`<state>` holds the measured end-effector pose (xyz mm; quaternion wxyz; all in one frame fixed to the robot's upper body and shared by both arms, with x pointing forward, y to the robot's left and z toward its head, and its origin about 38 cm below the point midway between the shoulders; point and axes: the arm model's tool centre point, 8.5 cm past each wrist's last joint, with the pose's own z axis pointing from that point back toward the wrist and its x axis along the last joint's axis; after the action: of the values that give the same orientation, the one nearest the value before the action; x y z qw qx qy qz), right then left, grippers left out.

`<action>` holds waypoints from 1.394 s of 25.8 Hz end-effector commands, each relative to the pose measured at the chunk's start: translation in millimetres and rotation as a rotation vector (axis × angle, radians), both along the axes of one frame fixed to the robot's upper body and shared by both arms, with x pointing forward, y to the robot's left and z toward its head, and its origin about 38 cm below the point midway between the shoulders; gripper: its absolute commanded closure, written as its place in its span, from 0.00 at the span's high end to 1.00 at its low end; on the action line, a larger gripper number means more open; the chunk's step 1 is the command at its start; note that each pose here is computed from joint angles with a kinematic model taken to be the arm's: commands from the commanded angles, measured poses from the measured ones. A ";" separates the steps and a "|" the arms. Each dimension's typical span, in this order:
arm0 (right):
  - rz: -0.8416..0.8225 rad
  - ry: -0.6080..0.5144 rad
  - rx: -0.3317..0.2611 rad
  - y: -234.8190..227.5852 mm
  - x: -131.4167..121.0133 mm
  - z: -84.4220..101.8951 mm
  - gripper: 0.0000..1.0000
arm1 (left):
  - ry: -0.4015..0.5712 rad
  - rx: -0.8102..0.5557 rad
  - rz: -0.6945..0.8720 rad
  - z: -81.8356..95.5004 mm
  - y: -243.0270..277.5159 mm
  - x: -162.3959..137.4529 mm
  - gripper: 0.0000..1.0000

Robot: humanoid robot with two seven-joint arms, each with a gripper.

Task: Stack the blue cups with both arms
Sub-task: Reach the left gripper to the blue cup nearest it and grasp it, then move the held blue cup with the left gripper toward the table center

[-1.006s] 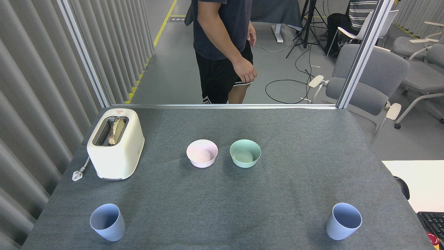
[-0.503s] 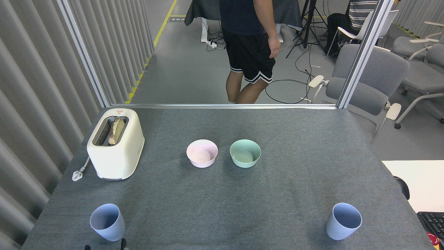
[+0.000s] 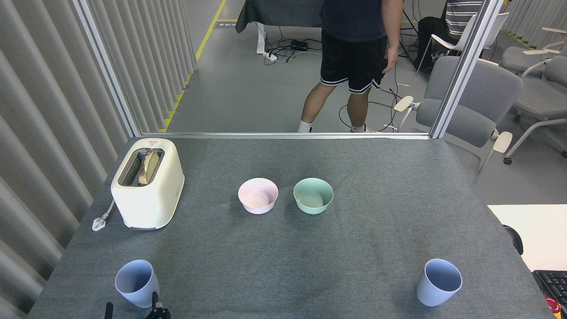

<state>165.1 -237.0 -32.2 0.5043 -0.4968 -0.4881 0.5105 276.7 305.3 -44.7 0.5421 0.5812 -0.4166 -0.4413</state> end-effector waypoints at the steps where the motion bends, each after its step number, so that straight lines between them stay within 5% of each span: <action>1: 0.001 0.004 0.001 0.6 -0.1 -0.6 1.00 | -0.009 -0.012 -0.001 1.4 -2.1 8.1 1.00; 21: 0.010 0.009 0.007 4.7 -0.8 -2.2 1.00 | -0.022 -0.052 0.024 3.2 3.9 41.2 1.00; 29: 0.010 0.012 0.007 4.7 -1.2 -3.1 1.00 | -0.030 -0.080 -0.036 3.4 -2.5 43.8 0.67; 36: 0.011 0.021 0.006 4.2 -2.6 -5.8 1.00 | -0.093 -0.129 -0.359 23.2 -95.9 49.7 0.63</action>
<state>162.7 -232.8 -37.6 0.5079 -0.4878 -0.4870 0.5166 325.3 258.5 -27.1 0.5076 0.5202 -0.5200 -0.4487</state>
